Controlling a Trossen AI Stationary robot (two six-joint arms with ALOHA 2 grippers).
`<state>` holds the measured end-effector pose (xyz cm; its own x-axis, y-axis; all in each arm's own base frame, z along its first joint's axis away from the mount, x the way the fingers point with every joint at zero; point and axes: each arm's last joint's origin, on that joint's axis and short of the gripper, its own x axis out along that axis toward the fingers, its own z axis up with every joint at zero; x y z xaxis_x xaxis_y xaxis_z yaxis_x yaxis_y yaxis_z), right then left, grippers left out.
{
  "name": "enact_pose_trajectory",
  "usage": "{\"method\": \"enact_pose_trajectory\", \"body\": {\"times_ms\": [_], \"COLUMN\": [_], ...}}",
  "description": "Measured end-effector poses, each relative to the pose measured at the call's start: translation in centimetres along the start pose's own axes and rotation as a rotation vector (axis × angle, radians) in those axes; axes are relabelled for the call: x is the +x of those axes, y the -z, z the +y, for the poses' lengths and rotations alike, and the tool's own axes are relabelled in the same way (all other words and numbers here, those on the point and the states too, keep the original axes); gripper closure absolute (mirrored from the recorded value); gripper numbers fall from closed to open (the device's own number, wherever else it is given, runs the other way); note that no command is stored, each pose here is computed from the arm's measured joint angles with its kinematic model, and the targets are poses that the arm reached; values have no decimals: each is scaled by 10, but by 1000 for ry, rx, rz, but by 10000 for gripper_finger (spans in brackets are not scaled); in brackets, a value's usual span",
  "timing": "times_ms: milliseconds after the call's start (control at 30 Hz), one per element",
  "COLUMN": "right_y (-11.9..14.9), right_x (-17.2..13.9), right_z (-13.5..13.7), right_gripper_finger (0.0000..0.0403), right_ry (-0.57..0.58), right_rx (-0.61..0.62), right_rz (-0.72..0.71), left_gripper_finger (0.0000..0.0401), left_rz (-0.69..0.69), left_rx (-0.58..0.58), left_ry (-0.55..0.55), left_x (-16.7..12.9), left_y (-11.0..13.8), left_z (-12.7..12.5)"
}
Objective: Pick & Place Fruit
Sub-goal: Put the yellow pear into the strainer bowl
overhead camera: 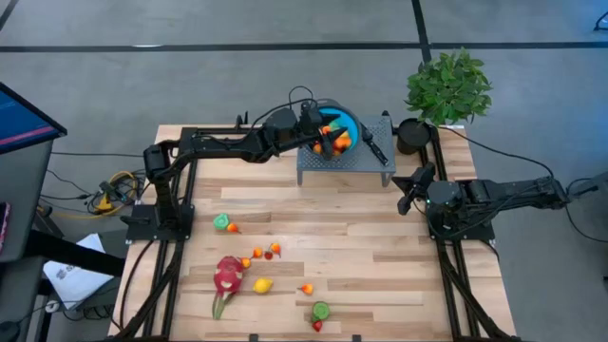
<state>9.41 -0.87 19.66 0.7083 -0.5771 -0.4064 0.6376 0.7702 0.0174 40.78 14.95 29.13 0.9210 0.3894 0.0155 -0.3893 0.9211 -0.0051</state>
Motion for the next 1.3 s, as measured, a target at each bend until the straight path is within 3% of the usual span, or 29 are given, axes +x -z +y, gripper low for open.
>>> {"method": "enact_pose_trajectory", "body": {"times_ms": [233,567,900,1167,1300], "right_y": [0,0,0,0,0], "right_x": [0,0,0,0,0], "right_z": [0,0,0,0,0], "right_gripper_finger": [403,403,403,403,403], "right_ry": [0,1,1,1,1], "right_rx": [0,0,0,0,-1], "right_rz": [0,2,2,2,2], "left_gripper_finger": [168,254,322,348,367], "left_rz": [0,170,375,545,609], "left_rx": [0,-12,-32,-133,-182], "left_ry": [13,58,188,247,229], "left_x": [-5,-38,-92,-116,-122], "left_y": [-7,-34,-57,-49,-26], "left_z": [-5,-22,-68,-102,-111]}}
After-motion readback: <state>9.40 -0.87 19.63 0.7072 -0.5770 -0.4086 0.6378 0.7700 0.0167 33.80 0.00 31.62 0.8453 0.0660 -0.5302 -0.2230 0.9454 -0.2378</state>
